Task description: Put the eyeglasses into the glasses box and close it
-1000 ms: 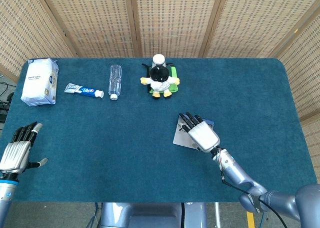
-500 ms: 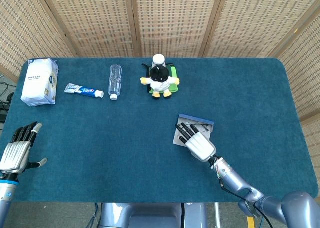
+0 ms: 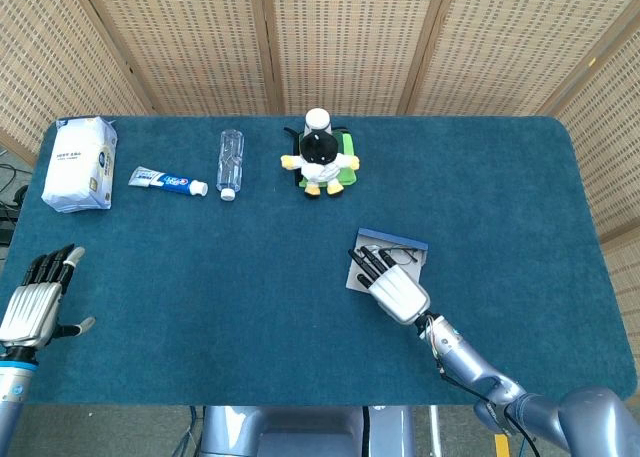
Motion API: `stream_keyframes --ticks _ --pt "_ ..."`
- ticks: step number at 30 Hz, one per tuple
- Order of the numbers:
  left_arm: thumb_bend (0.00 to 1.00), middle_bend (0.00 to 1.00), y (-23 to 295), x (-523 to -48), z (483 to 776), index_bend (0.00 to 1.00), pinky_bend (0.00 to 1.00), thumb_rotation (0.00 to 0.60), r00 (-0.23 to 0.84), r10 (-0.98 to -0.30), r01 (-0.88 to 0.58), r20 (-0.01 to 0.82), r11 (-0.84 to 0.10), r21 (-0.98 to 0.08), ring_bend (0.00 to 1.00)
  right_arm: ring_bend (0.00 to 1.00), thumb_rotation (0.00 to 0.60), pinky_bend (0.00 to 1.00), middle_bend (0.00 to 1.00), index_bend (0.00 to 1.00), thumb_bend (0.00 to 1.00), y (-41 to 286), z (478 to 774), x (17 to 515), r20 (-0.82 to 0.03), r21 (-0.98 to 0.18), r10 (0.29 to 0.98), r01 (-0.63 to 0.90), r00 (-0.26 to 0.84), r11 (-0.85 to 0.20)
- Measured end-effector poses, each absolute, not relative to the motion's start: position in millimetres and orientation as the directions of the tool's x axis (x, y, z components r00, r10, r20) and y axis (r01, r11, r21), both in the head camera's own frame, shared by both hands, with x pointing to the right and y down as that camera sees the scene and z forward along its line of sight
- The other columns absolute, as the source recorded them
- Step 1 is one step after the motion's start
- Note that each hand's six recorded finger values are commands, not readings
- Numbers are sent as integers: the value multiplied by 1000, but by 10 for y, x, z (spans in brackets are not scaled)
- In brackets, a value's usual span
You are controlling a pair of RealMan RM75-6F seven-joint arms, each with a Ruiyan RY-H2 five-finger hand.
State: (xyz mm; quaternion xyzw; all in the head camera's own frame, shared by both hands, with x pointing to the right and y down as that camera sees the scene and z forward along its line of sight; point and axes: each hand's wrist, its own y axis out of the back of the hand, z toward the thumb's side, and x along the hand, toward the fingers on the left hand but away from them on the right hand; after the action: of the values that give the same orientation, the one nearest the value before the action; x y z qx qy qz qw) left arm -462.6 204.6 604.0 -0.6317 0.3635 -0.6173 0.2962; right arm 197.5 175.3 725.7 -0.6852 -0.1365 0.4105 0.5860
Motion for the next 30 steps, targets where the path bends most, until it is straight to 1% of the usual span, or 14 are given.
stream_keyframes --ticks 13,22,27,30 --pt "28 0 2053 -4618 6039 0 0 600 -24 -825 -92 564 -560 -823 0 0 600 204 0 297 311 1777 7280 1982 -411 -911 664 -304 625 -278" --pt "28 0 2047 -4630 6041 0 0 600 -28 -825 -93 564 -560 -823 0 0 600 204 0 297 311 1765 7347 2033 -428 -902 666 -328 611 -280" --pt "28 0 2049 -4628 6047 0 0 600 -28 -824 -92 565 -561 -823 0 0 600 204 0 311 344 1752 7364 2048 -428 -902 669 -331 608 -277" --pt "28 0 2052 -4625 6050 0 0 600 -28 -824 -91 566 -562 -822 0 0 600 204 0 320 392 1744 7374 2052 -428 -902 670 -334 606 -274"
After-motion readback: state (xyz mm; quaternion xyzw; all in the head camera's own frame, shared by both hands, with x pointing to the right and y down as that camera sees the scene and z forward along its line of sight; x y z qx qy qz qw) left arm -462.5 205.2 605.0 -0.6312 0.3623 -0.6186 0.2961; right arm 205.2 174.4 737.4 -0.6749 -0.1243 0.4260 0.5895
